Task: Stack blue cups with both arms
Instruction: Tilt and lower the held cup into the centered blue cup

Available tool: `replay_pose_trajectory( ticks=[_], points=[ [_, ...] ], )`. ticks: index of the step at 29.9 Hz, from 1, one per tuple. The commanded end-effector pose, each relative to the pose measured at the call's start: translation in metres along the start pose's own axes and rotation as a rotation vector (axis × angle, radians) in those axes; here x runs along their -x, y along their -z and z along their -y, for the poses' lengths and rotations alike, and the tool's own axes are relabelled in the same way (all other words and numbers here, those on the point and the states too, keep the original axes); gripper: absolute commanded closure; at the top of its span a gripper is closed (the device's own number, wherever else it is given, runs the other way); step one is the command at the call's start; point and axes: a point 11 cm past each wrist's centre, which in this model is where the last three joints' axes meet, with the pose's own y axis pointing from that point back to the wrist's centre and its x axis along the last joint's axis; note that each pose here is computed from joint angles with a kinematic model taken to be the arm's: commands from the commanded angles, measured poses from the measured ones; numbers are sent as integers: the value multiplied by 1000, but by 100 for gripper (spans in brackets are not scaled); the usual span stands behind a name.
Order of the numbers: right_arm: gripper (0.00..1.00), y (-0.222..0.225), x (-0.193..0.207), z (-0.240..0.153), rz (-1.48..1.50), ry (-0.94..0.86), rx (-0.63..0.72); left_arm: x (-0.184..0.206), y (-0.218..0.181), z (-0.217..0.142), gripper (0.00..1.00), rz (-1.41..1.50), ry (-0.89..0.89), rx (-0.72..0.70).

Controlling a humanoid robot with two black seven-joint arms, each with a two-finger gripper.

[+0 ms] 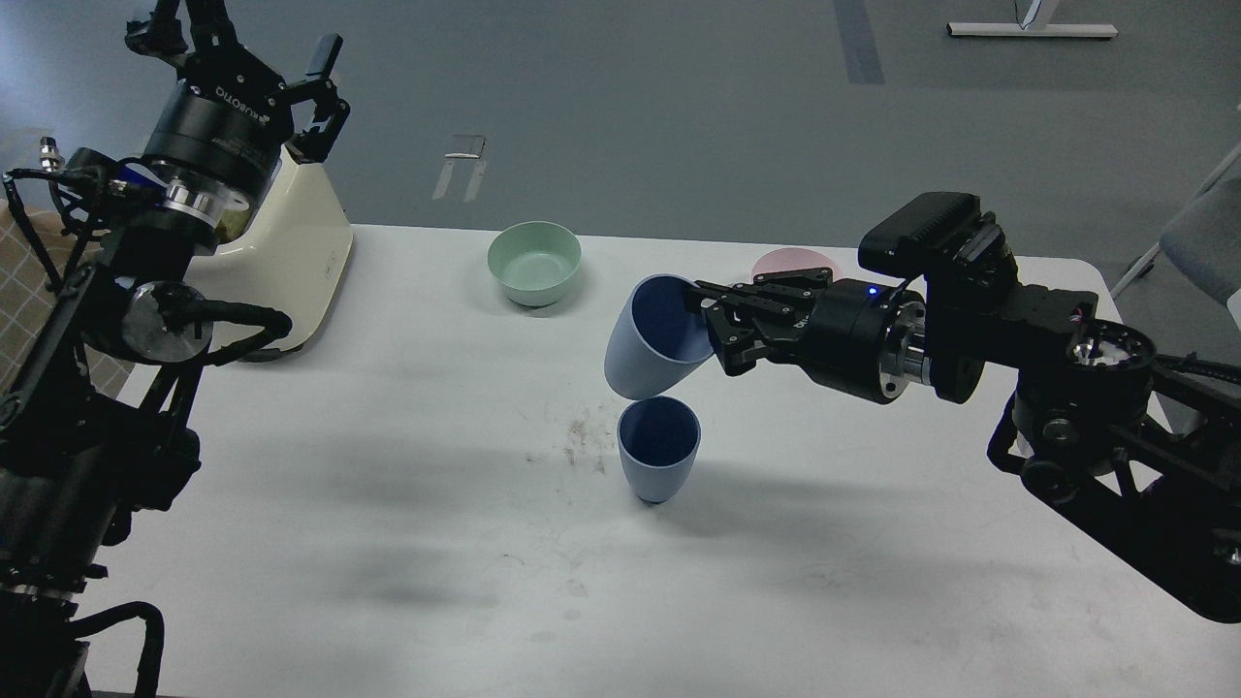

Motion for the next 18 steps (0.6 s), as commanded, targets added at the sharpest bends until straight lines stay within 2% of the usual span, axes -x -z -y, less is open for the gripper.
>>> replay_pose_trajectory(
  ticks=[1,9,18],
  points=[
    [100,-1,4,-1,6,8,-3,-1,-1,0,2,3,1,0],
    [100,4,10,0,18,20,-38,-1,-1,0,2,2,1,0],
    [100,-8,14,-8,10,38,-7,-1,0,-1,2,2,-1,-1]
  ],
)
